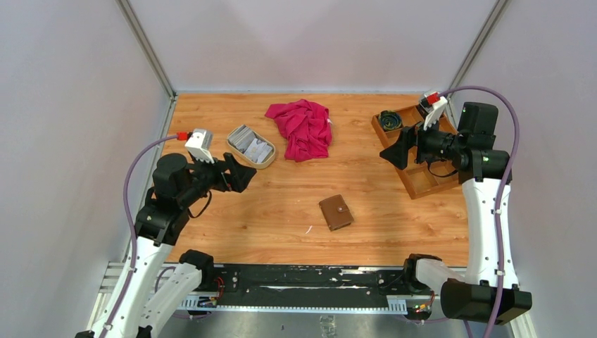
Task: Put the credit cards into the card holder
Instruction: Reset both arms
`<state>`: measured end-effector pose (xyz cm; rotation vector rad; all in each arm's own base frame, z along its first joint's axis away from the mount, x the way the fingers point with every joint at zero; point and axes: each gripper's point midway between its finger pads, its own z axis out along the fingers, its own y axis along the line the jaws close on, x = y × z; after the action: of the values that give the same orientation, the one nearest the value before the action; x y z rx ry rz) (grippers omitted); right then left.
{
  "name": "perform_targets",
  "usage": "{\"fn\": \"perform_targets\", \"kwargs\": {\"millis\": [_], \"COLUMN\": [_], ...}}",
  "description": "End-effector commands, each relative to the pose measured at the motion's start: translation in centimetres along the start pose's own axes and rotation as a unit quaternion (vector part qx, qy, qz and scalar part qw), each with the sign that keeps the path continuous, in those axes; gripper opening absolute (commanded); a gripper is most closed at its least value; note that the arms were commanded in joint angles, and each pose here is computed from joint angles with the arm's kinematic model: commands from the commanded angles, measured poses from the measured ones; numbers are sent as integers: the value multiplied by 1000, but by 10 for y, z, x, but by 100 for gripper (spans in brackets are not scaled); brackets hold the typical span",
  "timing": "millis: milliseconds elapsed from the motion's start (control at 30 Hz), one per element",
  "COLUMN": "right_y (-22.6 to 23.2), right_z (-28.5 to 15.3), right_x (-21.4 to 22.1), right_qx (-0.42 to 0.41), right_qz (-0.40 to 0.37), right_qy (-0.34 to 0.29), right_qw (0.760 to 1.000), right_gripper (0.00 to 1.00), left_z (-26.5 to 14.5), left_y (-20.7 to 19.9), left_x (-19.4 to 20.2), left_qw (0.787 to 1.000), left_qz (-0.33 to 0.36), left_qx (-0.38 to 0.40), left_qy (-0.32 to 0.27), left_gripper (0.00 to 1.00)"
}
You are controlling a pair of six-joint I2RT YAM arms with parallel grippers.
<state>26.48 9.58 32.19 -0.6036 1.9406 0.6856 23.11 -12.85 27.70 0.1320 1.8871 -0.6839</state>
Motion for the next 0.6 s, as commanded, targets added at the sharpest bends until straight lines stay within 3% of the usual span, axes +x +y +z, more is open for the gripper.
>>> {"fn": "perform_targets", "kwargs": {"millis": [0, 567], "right_y": [0, 1], "right_z": [-6, -7], "right_x": [-5, -7], "right_qx": [7, 3], "right_qz": [3, 4], "right_qy": [-11, -15], "right_qw": [1000, 1000], "right_gripper": [100, 100], "left_z": [-8, -14], "left_y": [-12, -16], "left_x": [-10, -12], "left_qw": [1000, 999], "left_qz": [5, 9], "left_qx": [24, 30], "left_qy": [-7, -14], "left_gripper": [100, 100]}}
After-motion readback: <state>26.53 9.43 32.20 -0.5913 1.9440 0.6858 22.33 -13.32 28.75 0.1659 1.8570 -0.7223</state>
